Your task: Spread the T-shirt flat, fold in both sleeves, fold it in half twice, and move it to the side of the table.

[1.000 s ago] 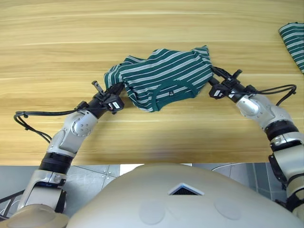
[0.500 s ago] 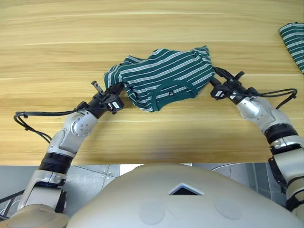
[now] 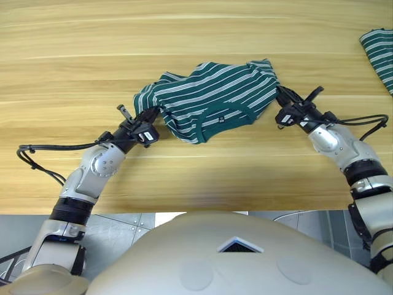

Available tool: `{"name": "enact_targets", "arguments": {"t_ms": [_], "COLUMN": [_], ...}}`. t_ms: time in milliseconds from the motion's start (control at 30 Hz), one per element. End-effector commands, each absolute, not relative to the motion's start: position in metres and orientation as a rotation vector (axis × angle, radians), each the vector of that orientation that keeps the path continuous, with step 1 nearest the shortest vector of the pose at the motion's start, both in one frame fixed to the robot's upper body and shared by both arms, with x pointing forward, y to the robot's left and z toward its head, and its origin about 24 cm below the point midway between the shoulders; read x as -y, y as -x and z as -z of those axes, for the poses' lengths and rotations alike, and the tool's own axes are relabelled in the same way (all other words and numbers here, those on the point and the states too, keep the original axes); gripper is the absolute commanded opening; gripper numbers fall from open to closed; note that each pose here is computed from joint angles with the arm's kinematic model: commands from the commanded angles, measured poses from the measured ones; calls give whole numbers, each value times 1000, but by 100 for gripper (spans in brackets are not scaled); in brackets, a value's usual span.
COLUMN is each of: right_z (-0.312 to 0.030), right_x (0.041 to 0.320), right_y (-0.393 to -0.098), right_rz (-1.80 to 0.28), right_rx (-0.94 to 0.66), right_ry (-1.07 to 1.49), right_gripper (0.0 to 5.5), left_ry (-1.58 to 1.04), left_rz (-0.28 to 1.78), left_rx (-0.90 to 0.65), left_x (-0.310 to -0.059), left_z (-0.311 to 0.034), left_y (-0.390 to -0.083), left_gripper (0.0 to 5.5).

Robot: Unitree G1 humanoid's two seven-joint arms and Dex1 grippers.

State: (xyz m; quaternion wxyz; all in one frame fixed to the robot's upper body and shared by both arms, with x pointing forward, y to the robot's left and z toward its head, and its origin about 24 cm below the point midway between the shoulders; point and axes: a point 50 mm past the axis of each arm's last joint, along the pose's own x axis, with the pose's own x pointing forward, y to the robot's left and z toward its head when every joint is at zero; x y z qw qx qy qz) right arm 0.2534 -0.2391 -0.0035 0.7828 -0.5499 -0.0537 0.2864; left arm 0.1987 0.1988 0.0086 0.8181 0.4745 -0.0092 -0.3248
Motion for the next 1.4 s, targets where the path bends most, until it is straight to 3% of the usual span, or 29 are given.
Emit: {"name": "enact_targets", "arguments": {"t_ms": [33,367,467,567,733,867,1000,1100,1267,1400], "right_z": [25,11,-13,-42,-80,-103,-124,-157,-170,-220], "right_x": [251,242,232,244,256,260,256,240,180,168], "right_y": [-235,-237,-236,-233,-211,-200,-247,-329,-398,-417], "right_rz": [-679,-688,-668,-578,-520,-500,-453,-246,-111,202], "right_rx": [-31,81,215,304,456,550,623,623,424,469], "right_ry": [1243,1214,1077,904,622,407,362,346,540,563], "right_gripper": [10,1,1,1,1,1,1,1,1,1], "left_ry": [-1042,-1029,-949,-829,-605,-413,-291,-209,-203,-327], "left_rz": [740,680,582,524,585,612,497,309,51,-165], "left_rx": [-189,-128,4,144,364,518,608,685,433,372], "left_x": [-215,-219,-225,-232,-222,-229,-248,-259,-240,-219], "left_z": [22,11,-15,-38,-64,-86,-109,-146,-181,-228], "left_y": [-176,-183,-189,-184,-168,-157,-213,-293,-386,-415], "left_gripper": [0,0,0,0,0,0,0,0,0,0]}}
